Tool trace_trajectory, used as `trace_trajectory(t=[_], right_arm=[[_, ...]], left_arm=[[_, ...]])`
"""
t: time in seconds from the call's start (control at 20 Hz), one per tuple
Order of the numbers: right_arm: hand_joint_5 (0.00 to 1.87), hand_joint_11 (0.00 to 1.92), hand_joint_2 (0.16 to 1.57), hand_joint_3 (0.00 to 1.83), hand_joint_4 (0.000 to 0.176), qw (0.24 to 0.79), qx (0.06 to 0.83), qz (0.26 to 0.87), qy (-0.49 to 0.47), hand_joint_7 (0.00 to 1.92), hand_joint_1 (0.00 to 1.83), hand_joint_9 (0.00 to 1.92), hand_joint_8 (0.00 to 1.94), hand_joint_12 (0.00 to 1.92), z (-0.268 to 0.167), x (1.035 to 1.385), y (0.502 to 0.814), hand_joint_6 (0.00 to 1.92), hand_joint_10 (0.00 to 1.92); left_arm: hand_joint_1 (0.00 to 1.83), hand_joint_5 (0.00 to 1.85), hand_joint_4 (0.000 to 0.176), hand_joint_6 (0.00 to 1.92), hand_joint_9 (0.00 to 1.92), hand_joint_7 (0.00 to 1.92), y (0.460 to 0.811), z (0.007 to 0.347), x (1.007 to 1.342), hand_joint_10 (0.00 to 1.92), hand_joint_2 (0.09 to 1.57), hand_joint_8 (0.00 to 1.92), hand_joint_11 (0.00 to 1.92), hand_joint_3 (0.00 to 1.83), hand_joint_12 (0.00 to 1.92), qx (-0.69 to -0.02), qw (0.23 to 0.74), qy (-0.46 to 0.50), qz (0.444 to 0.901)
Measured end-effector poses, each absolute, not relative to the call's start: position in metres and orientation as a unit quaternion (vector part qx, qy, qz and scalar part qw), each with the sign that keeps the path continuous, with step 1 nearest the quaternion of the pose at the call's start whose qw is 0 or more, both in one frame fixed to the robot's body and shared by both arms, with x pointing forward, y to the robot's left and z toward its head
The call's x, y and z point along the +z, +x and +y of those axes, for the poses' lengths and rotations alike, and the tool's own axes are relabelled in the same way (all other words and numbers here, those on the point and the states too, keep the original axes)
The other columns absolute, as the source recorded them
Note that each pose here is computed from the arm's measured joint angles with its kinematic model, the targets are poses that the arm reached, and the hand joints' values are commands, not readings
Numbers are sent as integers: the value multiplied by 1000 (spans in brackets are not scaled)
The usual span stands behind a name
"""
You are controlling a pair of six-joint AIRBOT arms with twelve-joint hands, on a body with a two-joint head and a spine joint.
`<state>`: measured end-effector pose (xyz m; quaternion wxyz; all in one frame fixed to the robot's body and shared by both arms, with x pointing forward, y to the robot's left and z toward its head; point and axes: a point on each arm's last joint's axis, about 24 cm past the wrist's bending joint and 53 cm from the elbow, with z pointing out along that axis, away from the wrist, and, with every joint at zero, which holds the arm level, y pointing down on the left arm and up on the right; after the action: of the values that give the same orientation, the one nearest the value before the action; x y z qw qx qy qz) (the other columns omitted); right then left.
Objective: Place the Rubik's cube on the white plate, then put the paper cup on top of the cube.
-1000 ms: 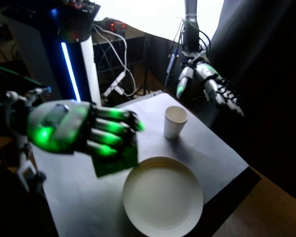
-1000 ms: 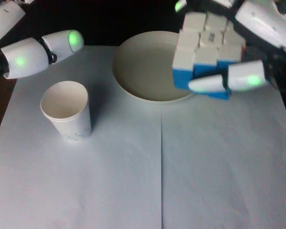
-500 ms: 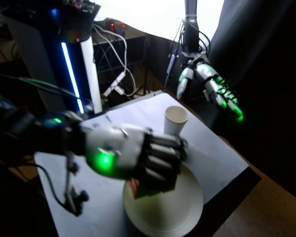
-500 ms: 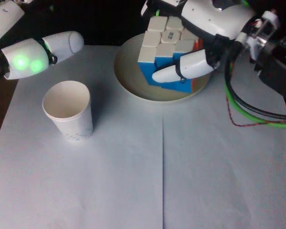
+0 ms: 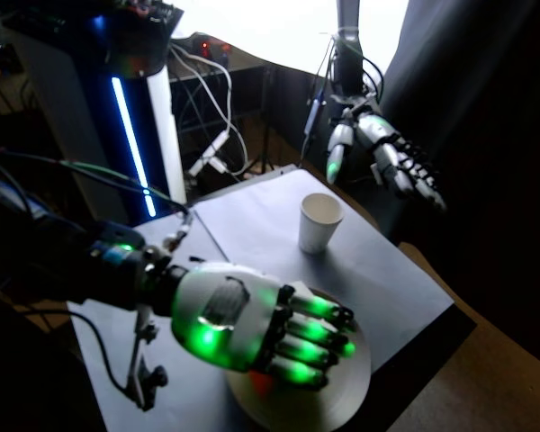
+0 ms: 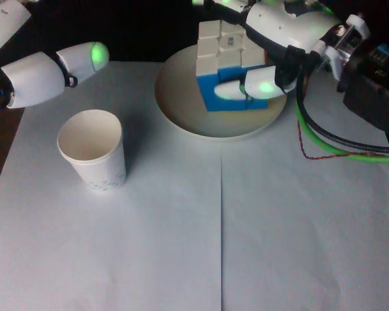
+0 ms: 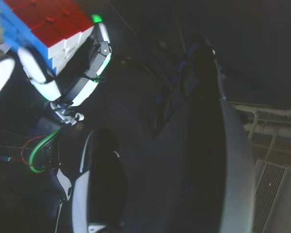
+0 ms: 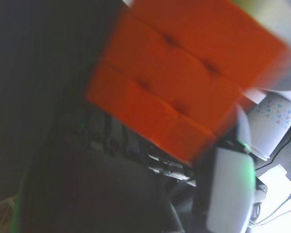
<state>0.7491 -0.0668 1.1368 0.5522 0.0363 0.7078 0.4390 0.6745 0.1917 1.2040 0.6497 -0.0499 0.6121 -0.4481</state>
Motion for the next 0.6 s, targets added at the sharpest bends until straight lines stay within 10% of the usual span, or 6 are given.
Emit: trace_trajectory(t=[0.15,0.25,0.4,0.5,0.55,0.6], right_arm=[[0,0,1084,0,71,559,445,699,39,0,642,48,0,551,-68,1143,749,0,10],[0,0,1075,0,111,558,448,697,39,0,649,9,0,606,-67,1144,748,0,5],[0,0,1080,0,133,553,453,698,38,0,531,0,0,358,-61,1143,744,0,0],[0,0,1070,4,119,550,458,698,32,0,498,0,0,18,-59,1147,736,0,0],[0,0,1083,9,102,553,460,694,29,0,520,0,0,0,-63,1153,730,0,0],[0,0,1091,11,61,561,458,689,25,0,504,0,0,0,-71,1162,727,0,0]], left_arm=[[346,51,91,1,0,0,674,192,1204,0,1304,0,0,0,265,-448,650,-50,612],[293,45,126,0,0,0,674,192,1204,0,1284,0,0,0,504,-448,650,-50,612],[269,43,95,0,0,0,674,192,1204,0,1260,0,0,0,296,-448,650,-50,611],[317,40,130,0,0,0,674,192,1204,0,1275,0,0,0,502,-448,650,-50,612],[349,39,106,1,0,0,674,192,1204,0,1297,0,0,2,585,-448,650,-51,611],[317,47,124,1,0,0,674,194,1202,0,1242,0,0,0,734,-447,650,-52,612]])
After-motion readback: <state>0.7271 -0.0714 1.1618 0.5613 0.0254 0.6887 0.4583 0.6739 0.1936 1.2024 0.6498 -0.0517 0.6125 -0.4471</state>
